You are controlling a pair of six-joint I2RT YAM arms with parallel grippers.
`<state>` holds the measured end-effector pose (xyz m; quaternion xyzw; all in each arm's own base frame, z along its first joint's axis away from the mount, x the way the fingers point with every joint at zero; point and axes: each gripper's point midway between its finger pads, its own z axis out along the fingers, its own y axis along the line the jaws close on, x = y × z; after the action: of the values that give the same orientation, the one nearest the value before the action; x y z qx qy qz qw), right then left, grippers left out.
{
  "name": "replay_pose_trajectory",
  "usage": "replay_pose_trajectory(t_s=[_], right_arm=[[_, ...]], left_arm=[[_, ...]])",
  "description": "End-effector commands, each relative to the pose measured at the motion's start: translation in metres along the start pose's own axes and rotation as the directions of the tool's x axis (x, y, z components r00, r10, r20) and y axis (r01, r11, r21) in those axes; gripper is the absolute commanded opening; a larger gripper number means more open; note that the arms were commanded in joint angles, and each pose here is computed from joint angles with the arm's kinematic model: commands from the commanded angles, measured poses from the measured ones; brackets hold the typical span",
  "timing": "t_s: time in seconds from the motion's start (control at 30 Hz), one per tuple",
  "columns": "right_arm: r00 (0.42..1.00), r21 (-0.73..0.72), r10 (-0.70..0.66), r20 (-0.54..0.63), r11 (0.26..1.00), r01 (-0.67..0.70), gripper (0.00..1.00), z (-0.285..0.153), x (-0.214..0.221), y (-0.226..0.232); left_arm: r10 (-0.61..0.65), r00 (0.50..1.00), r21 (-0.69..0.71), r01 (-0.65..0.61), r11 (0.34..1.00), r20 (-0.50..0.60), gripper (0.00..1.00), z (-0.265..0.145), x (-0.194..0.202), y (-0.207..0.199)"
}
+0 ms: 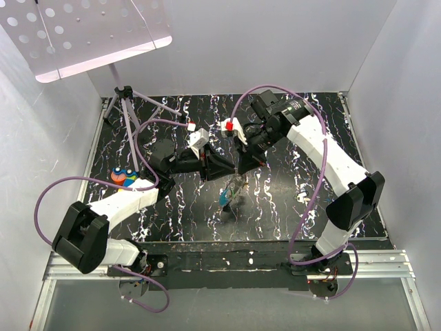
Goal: Put the keys on the keyring
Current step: Adjust the keyring.
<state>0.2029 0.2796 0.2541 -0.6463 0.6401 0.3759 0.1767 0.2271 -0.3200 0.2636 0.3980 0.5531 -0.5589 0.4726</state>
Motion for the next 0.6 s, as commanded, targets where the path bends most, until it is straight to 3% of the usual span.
replay_pose_trajectory(t_s=[0.0,0.57], right_arm=[[0.998,-0.063,0.045,0.040,0.997,-0.042,0.01,-0.013,-0.005,0.028],[0.990,-0.082,0.090,0.107,0.993,-0.081,0.01,-0.014,-0.016,0.024]], left_arm=[[0.022,1.000,0.005,-0.022,1.000,0.022,0.22,-0.001,-0.008,-0.005],[0.003,1.000,0.008,-0.003,1.000,0.018,0.22,0.000,-0.004,-0.005]])
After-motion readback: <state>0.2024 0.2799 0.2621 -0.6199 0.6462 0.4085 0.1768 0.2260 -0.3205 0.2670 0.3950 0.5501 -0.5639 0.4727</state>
